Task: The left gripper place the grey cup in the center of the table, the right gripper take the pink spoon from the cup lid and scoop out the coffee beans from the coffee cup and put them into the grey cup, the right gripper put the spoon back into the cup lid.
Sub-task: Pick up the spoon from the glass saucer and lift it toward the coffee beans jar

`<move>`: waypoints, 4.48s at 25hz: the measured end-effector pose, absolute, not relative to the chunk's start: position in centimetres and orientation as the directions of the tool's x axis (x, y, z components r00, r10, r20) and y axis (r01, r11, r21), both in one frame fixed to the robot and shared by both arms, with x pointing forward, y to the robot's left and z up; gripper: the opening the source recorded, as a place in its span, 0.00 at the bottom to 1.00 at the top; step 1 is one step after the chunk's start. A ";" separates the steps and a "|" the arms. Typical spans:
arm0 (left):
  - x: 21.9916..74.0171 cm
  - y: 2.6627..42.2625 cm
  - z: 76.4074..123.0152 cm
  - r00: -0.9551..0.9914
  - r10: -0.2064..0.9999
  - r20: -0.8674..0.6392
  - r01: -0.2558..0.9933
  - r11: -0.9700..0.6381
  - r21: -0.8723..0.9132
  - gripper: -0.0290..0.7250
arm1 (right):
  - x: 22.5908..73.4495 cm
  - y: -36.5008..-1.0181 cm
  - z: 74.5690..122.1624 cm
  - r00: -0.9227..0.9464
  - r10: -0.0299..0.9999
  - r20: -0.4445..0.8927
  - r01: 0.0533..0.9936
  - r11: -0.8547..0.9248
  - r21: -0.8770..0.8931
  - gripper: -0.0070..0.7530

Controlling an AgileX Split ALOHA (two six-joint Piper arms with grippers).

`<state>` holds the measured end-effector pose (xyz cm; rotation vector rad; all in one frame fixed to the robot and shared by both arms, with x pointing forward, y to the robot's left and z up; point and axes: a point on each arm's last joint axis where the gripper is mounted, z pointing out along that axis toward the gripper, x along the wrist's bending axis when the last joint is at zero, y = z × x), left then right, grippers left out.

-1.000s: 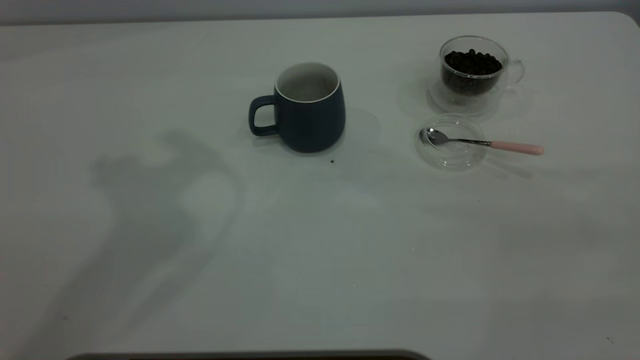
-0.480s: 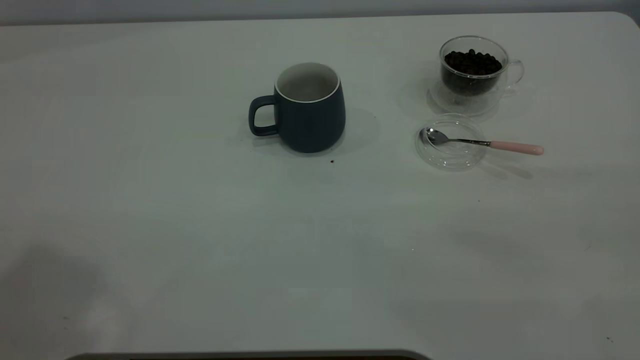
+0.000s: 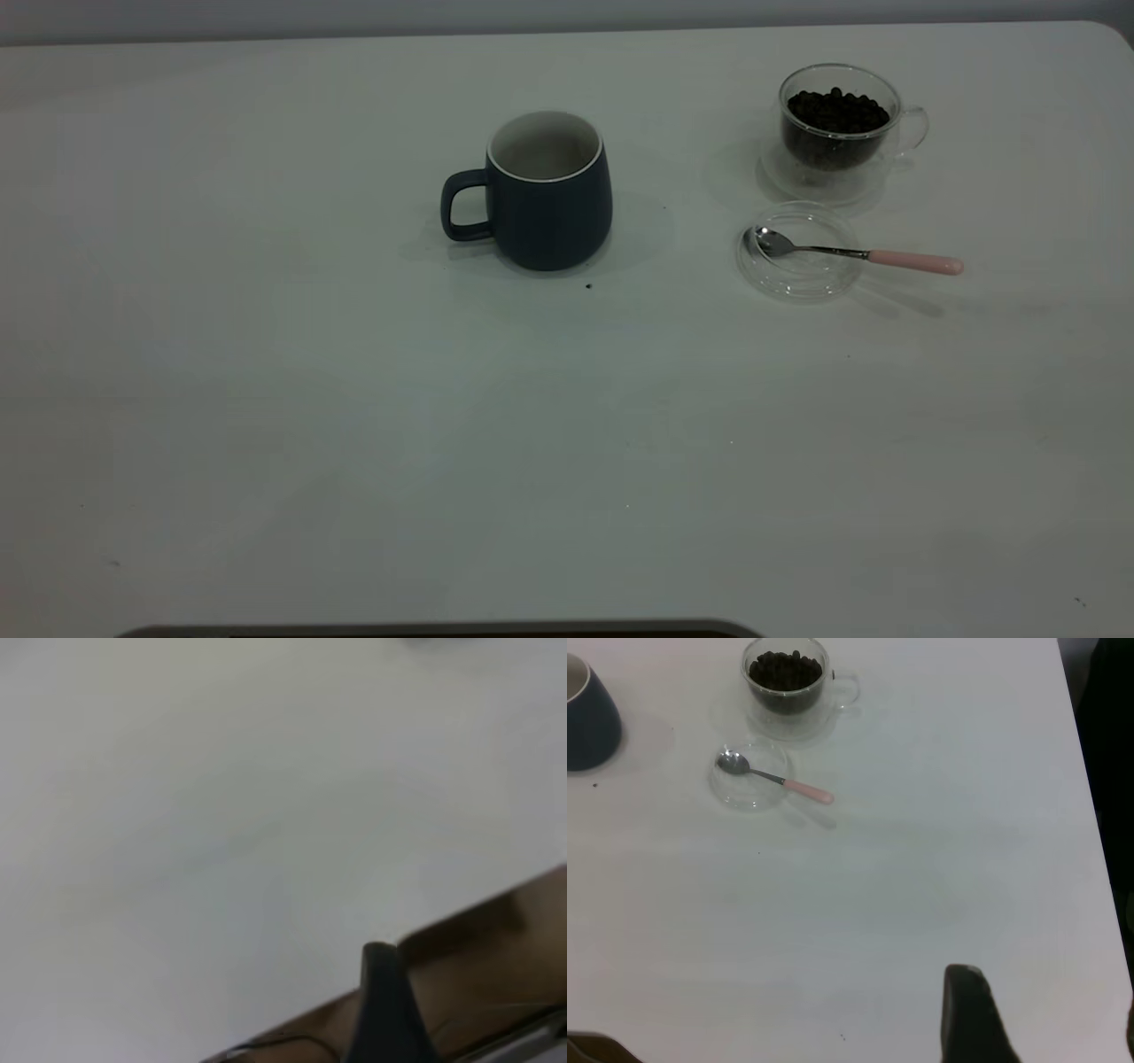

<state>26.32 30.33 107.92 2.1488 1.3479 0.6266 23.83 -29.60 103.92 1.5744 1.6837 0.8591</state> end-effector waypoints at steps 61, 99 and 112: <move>22.2 30.5 103.2 -0.085 0.996 0.006 0.628 0.049 0.776 0.79 | 23.8 -29.6 103.9 -0.049 0.998 -0.034 0.558 0.056 0.828 0.60; 22.2 30.5 103.2 -0.081 0.997 0.011 0.629 0.043 0.776 0.79 | 38.2 -28.6 108.5 0.003 0.976 0.220 0.660 -0.167 0.732 0.92; 22.2 30.5 103.2 -0.081 0.997 0.011 0.629 0.043 0.776 0.79 | 52.4 -28.5 98.2 0.075 0.923 0.378 0.889 -0.234 0.394 0.86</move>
